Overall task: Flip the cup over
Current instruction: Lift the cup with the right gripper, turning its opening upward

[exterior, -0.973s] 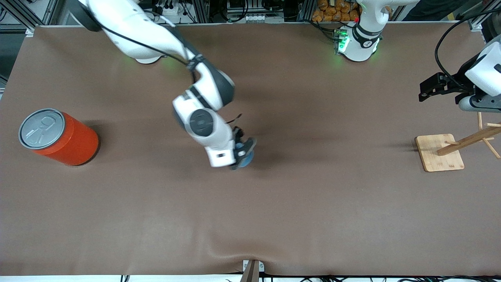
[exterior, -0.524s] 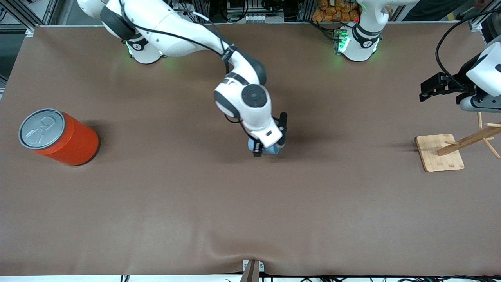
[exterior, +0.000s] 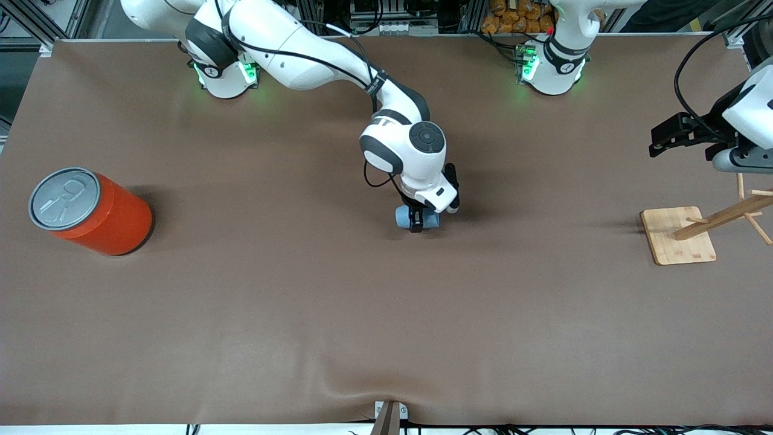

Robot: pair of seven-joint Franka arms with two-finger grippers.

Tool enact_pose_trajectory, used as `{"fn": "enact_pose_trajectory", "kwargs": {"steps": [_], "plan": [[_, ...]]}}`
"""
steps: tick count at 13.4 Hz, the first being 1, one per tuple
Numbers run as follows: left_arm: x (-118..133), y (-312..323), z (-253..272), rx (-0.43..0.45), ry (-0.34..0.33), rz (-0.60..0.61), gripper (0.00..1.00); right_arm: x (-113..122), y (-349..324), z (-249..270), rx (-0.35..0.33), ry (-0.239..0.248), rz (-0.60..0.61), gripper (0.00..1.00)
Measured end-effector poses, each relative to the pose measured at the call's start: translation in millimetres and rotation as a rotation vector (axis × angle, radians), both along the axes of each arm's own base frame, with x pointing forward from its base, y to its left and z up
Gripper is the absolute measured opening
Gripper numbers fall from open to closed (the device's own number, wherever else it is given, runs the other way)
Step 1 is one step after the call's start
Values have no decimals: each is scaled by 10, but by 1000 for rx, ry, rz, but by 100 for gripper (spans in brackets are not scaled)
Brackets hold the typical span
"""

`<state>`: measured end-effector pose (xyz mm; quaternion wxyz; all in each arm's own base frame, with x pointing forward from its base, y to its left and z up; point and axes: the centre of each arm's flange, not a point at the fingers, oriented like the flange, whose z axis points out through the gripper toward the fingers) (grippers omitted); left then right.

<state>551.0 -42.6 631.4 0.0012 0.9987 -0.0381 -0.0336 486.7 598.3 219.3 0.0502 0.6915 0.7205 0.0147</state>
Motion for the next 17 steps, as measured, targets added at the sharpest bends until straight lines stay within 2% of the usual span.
{"fn": "enact_pose_trajectory", "kwargs": {"steps": [7, 8, 10, 17], "plan": [[0, 5, 0, 0, 0, 1, 100, -114, 99, -174, -16, -29, -8, 77], [0, 6, 0, 0, 0, 1, 100, -111, 96, -179, -17, -29, -13, 81], [0, 2, 0, -2, 0, 1, 100, -104, 89, -184, -16, -31, -35, 100], [-1, -42, 51, -14, -11, -6, 100, -89, 88, -168, -12, -35, -50, 100]]}}
